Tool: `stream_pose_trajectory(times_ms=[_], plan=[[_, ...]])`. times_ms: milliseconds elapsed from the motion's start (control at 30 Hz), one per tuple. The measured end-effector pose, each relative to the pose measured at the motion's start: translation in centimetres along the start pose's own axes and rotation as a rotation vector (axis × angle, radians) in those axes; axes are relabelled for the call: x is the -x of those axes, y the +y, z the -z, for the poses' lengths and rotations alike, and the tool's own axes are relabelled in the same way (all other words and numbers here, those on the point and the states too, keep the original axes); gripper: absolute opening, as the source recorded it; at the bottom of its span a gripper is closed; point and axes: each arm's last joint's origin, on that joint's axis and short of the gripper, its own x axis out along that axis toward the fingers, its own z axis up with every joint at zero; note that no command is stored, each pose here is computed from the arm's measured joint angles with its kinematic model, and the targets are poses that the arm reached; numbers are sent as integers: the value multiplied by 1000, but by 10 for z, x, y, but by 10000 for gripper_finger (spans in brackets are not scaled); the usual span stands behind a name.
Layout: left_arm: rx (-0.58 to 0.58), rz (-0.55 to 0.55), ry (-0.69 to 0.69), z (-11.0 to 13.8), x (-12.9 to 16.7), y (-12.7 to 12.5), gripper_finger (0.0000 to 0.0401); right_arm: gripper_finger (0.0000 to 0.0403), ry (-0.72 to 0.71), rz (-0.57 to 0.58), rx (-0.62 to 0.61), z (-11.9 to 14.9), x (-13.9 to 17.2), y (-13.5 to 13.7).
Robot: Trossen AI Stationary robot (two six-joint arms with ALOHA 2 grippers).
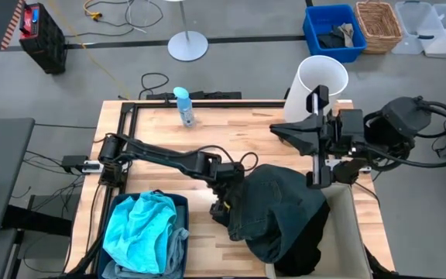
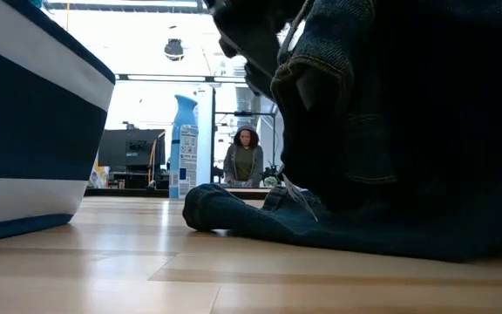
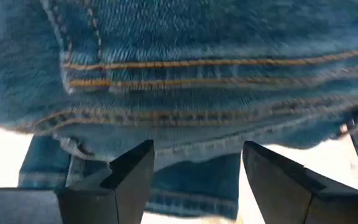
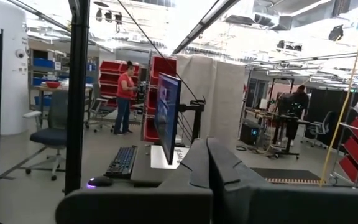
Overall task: Sort clothes
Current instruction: Put the dark blue jeans into the laundry organizer
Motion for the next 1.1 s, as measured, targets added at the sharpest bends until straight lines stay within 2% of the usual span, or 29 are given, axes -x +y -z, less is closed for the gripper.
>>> stream_pose_trajectory(times_ms=[233, 333, 567, 867, 967, 1100], plan=[[67, 35, -183, -13, -4, 1, 238, 0, 1, 0, -16, 0, 0, 0], [77, 87, -281, -27, 2, -1, 238, 0, 1, 0, -18, 0, 0, 0], [83, 198, -470, -61, 31, -10, 238, 0, 5, -1, -24, 1, 0, 0], [34, 283, -811, -101, 73, -25, 238, 0, 5, -1, -23, 1, 0, 0], [21, 259, -881, -105, 76, -31, 238, 0, 5, 0, -22, 1, 0, 0], [-21, 153, -835, -101, 70, -35, 238, 0, 6, 1, -21, 1, 0, 0]])
